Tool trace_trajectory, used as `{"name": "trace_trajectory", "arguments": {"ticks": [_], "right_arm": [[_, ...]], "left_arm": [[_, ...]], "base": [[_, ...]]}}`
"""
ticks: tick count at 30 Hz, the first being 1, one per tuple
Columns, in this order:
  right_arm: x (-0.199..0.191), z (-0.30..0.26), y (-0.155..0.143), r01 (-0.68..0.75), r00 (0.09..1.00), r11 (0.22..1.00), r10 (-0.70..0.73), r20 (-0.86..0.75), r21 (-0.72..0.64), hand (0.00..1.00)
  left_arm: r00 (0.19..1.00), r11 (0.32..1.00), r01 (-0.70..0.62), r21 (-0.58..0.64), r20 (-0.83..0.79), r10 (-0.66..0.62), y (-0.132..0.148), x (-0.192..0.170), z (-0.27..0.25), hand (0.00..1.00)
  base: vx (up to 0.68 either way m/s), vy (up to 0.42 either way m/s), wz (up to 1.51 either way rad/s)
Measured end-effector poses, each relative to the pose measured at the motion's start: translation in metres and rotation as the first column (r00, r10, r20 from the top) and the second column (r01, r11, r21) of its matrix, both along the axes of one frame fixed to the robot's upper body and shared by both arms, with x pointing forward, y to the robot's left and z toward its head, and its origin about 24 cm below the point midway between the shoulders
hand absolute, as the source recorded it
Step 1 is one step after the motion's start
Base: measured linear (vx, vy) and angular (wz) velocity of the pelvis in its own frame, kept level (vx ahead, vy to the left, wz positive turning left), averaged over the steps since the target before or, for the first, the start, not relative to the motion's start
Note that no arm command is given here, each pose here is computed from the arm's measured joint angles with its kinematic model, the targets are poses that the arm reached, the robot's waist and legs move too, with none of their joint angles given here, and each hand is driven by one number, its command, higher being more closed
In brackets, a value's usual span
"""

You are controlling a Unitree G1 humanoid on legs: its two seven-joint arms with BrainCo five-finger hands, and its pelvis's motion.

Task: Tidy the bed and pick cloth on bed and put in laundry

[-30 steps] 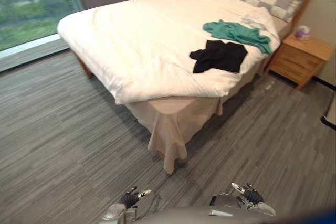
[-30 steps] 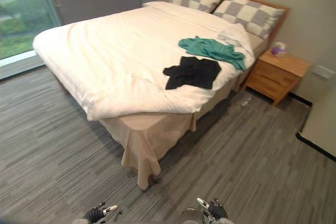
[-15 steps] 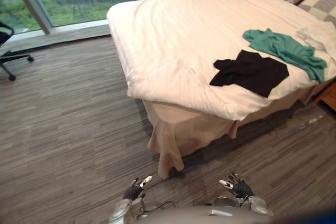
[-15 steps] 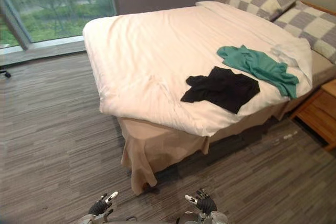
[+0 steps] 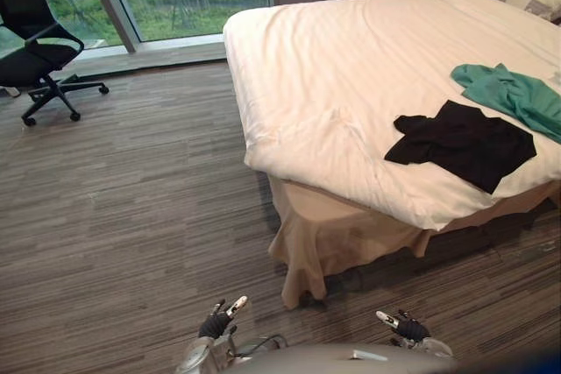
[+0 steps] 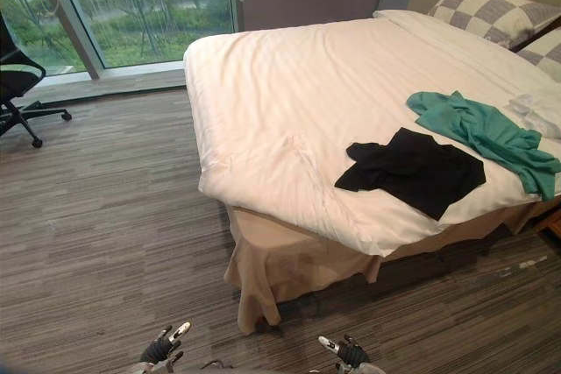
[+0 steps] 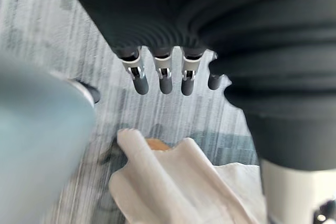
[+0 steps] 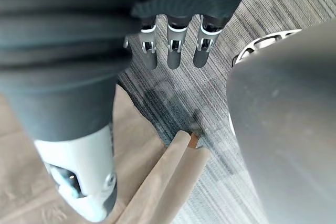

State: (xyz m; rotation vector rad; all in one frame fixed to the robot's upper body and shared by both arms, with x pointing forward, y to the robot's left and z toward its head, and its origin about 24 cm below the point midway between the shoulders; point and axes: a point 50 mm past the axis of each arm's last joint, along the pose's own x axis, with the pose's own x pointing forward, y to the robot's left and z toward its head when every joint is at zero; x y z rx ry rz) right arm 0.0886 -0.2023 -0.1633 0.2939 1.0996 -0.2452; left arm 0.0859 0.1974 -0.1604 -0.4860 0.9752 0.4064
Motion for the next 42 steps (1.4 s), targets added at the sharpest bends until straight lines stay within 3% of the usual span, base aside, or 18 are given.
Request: {"name": "trace_trajectory", "arguments": {"ticks": [4, 6, 8, 12, 14, 19, 20, 21, 22, 24, 27, 30, 35, 38, 39, 40, 42], "right_arm": [[-0.004, -0.001, -0.003, 0.031, 0.999, 1.0, -0.031, -0.015, 0.003, 0.0], [-0.008, -0.002, -0.003, 0.061, 0.998, 0.998, -0.06, -0.033, 0.017, 0.0], [-0.01, -0.002, -0.004, 0.072, 0.996, 0.997, -0.071, -0.047, 0.026, 0.0], [-0.012, -0.002, -0.006, 0.122, 0.991, 0.991, -0.119, -0.057, 0.053, 0.0], [-0.013, -0.001, -0.012, 0.153, 0.987, 0.987, -0.15, -0.057, 0.058, 0.0], [-0.014, 0.0, -0.022, 0.215, 0.976, 0.975, -0.213, -0.049, 0.054, 0.0], [-0.014, 0.0, -0.022, 0.228, 0.973, 0.972, -0.226, -0.046, 0.055, 0.0], [-0.015, 0.001, -0.024, 0.239, 0.971, 0.97, -0.237, -0.045, 0.052, 0.0], [-0.015, 0.001, -0.024, 0.242, 0.97, 0.969, -0.24, -0.045, 0.052, 0.0], [-0.016, 0.001, -0.025, 0.266, 0.964, 0.963, -0.264, -0.044, 0.052, 0.0], [-0.017, 0.001, -0.026, 0.284, 0.958, 0.958, -0.283, -0.034, 0.042, 0.0], [-0.035, -0.001, -0.028, 0.33, 0.942, 0.944, -0.328, -0.068, 0.018, 0.0], [-0.047, -0.003, -0.028, 0.345, 0.935, 0.939, -0.343, -0.093, 0.007, 0.0], [-0.042, -0.002, -0.029, 0.34, 0.938, 0.94, -0.338, -0.079, 0.008, 0.0], [-0.039, -0.002, -0.029, 0.337, 0.939, 0.941, -0.335, -0.074, 0.011, 0.0], [-0.031, -0.001, -0.029, 0.333, 0.941, 0.943, -0.332, -0.059, 0.015, 0.0], [-0.027, 0.0, -0.029, 0.333, 0.942, 0.943, -0.332, -0.048, 0.011, 0.0]], "left_arm": [[0.971, 0.972, -0.235, 0.01, -0.034, 0.236, 0.01, -0.005, -0.001, 0.0], [0.895, 0.893, -0.447, 0.059, 0.015, 0.446, 0.032, -0.003, 0.006, 0.0], [0.849, 0.842, -0.528, 0.108, 0.101, 0.519, 0.052, 0.007, 0.018, 0.0], [0.78, 0.751, -0.609, 0.256, 0.366, 0.508, 0.111, 0.046, 0.068, 0.0], [0.764, 0.717, -0.603, 0.351, 0.514, 0.391, 0.14, 0.073, 0.106, 0.0], [0.7, 0.667, -0.569, 0.482, 0.709, 0.084, 0.157, 0.134, 0.184, 0.0], [0.674, 0.661, -0.545, 0.516, 0.739, -0.022, 0.153, 0.15, 0.205, 0.0], [0.616, 0.652, -0.486, 0.583, 0.757, -0.218, 0.137, 0.175, 0.235, 0.0], [0.596, 0.657, -0.477, 0.584, 0.764, -0.247, 0.134, 0.178, 0.238, 0.0], [0.508, 0.554, -0.414, 0.722, 0.688, -0.518, 0.102, 0.199, 0.261, 0.0], [0.421, 0.428, -0.378, 0.821, 0.564, -0.71, 0.075, 0.205, 0.269, 0.0], [0.285, 0.336, -0.368, 0.867, 0.449, -0.847, 0.043, 0.211, 0.284, 0.0], [0.237, 0.168, -0.307, 0.937, 0.246, -0.94, 0.011, 0.221, 0.279, 0.0], [0.286, 0.063, -0.229, 0.971, 0.129, -0.949, 0.003, 0.234, 0.267, 0.0], [0.32, 0.038, -0.208, 0.977, 0.105, -0.941, 0.006, 0.237, 0.264, 0.0], [0.412, -0.003, -0.17, 0.985, 0.068, -0.908, 0.015, 0.243, 0.256, 0.0], [0.46, -0.018, -0.136, 0.991, 0.047, -0.887, 0.019, 0.247, 0.251, 0.0]], "base": [[0.02, -0.036, 0.1], [0.04, -0.034, 0.14], [0.04, -0.025, 0.23], [0.0, -0.004, 0.03], [0.0, 0.0, 0.0], [-0.03, 0.013, -0.12], [-0.03, 0.007, -0.22], [-0.03, 0.004, -0.15], [-0.02, 0.001, -0.11], [0.0, 0.003, -0.22], [0.01, -0.003, -0.4], [0.04, -0.029, -0.1], [0.0, -0.014, -0.14], [-0.07, 0.008, -0.23], [-0.1, 0.015, -0.23], [-0.06, 0.008, -0.09], [-0.02, 0.019, -0.18]]}}
